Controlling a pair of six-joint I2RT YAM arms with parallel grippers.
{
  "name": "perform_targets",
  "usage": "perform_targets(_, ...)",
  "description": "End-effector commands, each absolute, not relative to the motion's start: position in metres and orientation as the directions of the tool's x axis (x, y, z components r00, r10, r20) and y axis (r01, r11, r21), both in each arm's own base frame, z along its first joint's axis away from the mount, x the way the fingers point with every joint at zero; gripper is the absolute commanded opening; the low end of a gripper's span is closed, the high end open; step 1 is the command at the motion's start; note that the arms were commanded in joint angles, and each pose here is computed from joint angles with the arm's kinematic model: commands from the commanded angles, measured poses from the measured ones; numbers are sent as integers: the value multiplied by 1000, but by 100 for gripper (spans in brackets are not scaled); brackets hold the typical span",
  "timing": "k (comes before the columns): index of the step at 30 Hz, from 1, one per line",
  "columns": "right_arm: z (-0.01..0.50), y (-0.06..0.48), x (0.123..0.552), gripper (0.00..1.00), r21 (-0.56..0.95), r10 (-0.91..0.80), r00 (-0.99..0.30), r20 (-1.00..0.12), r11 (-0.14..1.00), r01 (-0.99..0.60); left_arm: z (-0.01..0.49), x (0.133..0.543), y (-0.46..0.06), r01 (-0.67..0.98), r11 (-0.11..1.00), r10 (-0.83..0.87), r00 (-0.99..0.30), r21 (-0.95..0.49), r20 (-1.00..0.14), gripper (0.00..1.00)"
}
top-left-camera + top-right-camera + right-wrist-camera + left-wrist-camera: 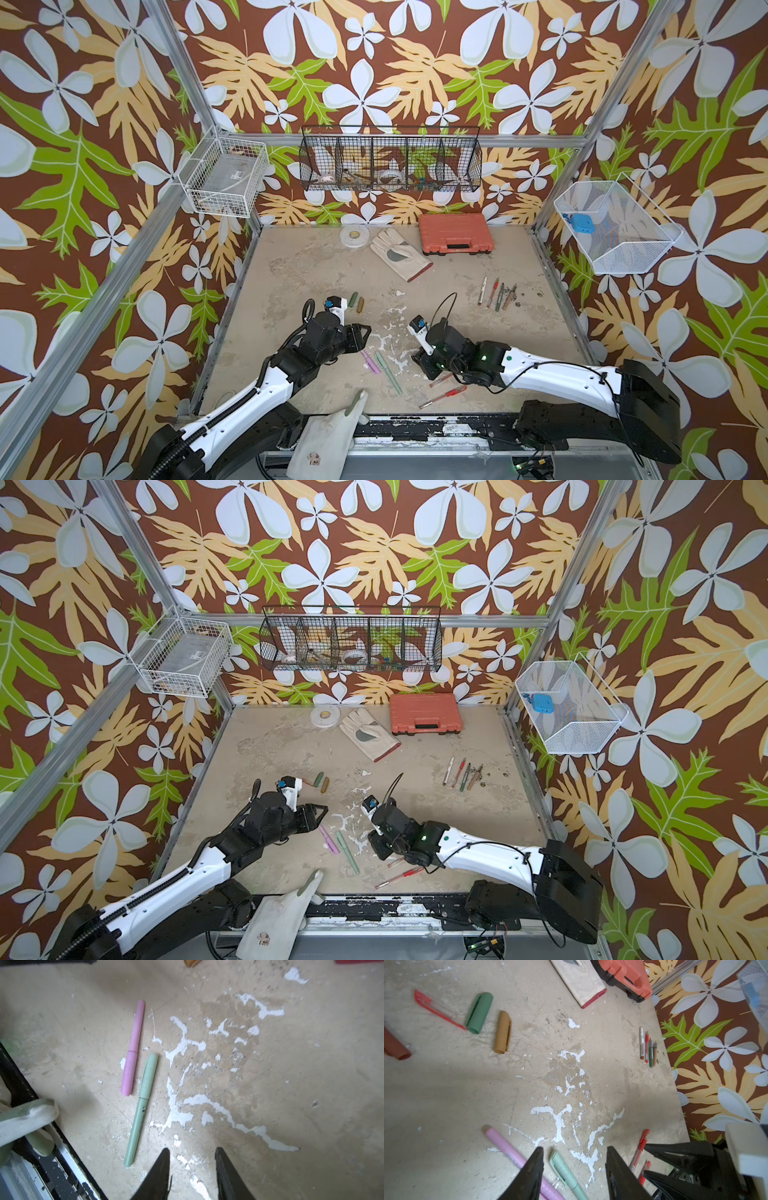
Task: Remove pen caps from pens
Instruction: Pick up the pen from the bottom-center of the table.
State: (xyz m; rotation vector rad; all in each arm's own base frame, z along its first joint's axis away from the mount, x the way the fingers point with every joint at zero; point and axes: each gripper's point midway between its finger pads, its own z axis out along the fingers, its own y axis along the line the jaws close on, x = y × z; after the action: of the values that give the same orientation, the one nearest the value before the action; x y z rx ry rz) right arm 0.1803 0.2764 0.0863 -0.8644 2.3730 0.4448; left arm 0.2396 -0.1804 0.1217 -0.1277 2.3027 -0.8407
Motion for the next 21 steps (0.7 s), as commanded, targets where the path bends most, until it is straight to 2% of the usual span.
perform_targets(1, 80, 281, 172, 39, 69, -473, -654, -591, 778, -625, 111, 237, -171, 85, 816, -304, -778, -571, -550, 51)
perform_targets(7, 66, 314, 152, 39, 59, -544, -633, -551, 731, -680, 108, 234, -173, 89, 836, -256, -810, -541, -528, 52)
perform_targets(13, 54, 332, 143, 39, 55, -584, -619, -524, 703, -709, 131, 226, -193, 169, 781, -200, -844, -601, -498, 53)
perform_targets(21, 33, 338, 140, 36, 7, -630, -607, -484, 691, -723, 156, 222, -183, 201, 726, -198, -855, -658, -479, 53)
